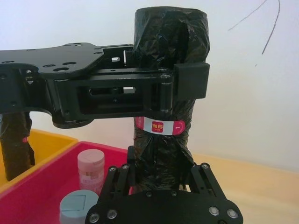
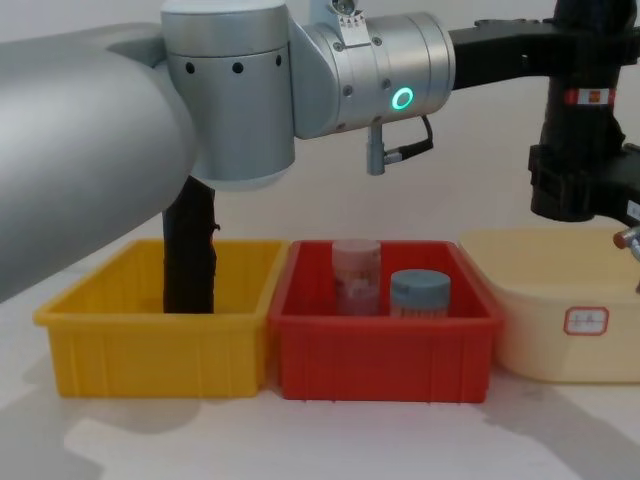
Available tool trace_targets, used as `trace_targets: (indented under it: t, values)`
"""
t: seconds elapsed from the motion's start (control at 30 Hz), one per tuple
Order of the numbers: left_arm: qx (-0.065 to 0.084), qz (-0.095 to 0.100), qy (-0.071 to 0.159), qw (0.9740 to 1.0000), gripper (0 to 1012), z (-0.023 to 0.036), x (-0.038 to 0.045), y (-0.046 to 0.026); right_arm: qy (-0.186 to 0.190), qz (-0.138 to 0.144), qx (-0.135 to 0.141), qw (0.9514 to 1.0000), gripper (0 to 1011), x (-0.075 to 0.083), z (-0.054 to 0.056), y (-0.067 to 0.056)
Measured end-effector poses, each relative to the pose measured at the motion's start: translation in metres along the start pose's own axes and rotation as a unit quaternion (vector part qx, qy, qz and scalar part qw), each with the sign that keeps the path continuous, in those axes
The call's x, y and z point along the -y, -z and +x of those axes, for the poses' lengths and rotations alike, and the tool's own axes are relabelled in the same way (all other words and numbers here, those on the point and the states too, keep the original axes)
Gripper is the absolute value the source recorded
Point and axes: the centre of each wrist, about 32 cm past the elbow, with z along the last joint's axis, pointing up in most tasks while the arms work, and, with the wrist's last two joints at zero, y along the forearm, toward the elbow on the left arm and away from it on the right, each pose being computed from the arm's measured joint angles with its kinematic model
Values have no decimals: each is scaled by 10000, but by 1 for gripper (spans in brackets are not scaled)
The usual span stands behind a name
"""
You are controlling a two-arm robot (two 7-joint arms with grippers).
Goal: Pick up the garbage bag with the one hand and transfer it to the other hand.
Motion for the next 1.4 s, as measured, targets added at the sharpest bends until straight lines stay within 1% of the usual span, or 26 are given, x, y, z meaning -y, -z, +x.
trace_targets:
  t: [0.03, 0.07, 0.1, 0.17, 0.23, 0.43, 0.57, 0.6, 0.67, 0.9, 0.93, 1.1, 1.17, 1.23, 1.33, 1.37, 1.4]
  values:
    - [0, 1, 0, 10000, 856, 0, 0, 0, 1, 1, -1, 10000, 507, 0, 0, 0]
    - [0, 1, 0, 10000, 865, 0, 0, 0, 2, 2, -1, 10000, 506, -1, 0, -1]
    - [0, 0, 0, 10000, 906, 0, 0, 0, 3, 2, -2, 10000, 506, -1, 1, -1]
    - [0, 0, 0, 10000, 922, 0, 0, 0, 7, -2, -3, 10000, 506, -2, 2, 0]
    - [0, 0, 0, 10000, 998, 0, 0, 0, 23, -13, -5, 10000, 507, -8, 9, 0]
    - [0, 0, 0, 10000, 1001, 0, 0, 0, 70, -58, -15, 10000, 507, -29, 32, 3]
    - [-1, 0, 0, 10000, 1001, 0, 0, 0, 162, -126, -37, 9998, 506, -66, 82, 8]
    - [0, 1, 0, 10000, 1001, 0, 0, 0, 222, -159, -51, 9996, 506, -85, 111, 14]
    - [-1, 1, 0, 10000, 1001, 0, 0, 0, 247, -173, -54, 9995, 506, -93, 126, 18]
    - [-1, 1, 0, 10000, 1001, 0, 0, 0, 451, -260, -84, 9986, 506, -150, 241, 37]
    - [0, 1, 0, 10000, 1001, 0, 0, 0, 531, -296, -93, 9981, 506, -164, 285, 48]
    - [0, 0, 1, 10000, 1001, 0, 0, 0, 702, -343, -106, 9969, 506, -192, 381, 62]
    - [0, 0, 1, 10000, 1001, 0, 0, 0, 808, -374, -110, 9960, 507, -203, 441, 74]
    - [0, 1, 0, 10000, 1001, 0, 0, 0, 870, -391, -113, 9954, 506, -208, 475, 80]
    - [-1, 1, 1, 10000, 1001, 0, 0, 1, 1043, -439, -114, 9935, 506, -223, 566, 92]
    - [0, 1, 1, 10000, 1001, 0, 0, 0, 1043, -439, -114, 9935, 506, -223, 566, 92]
    - [-1, 0, 1, 10000, 1001, 0, 0, 0, 1120, -469, -111, 9925, 507, -228, 609, 97]
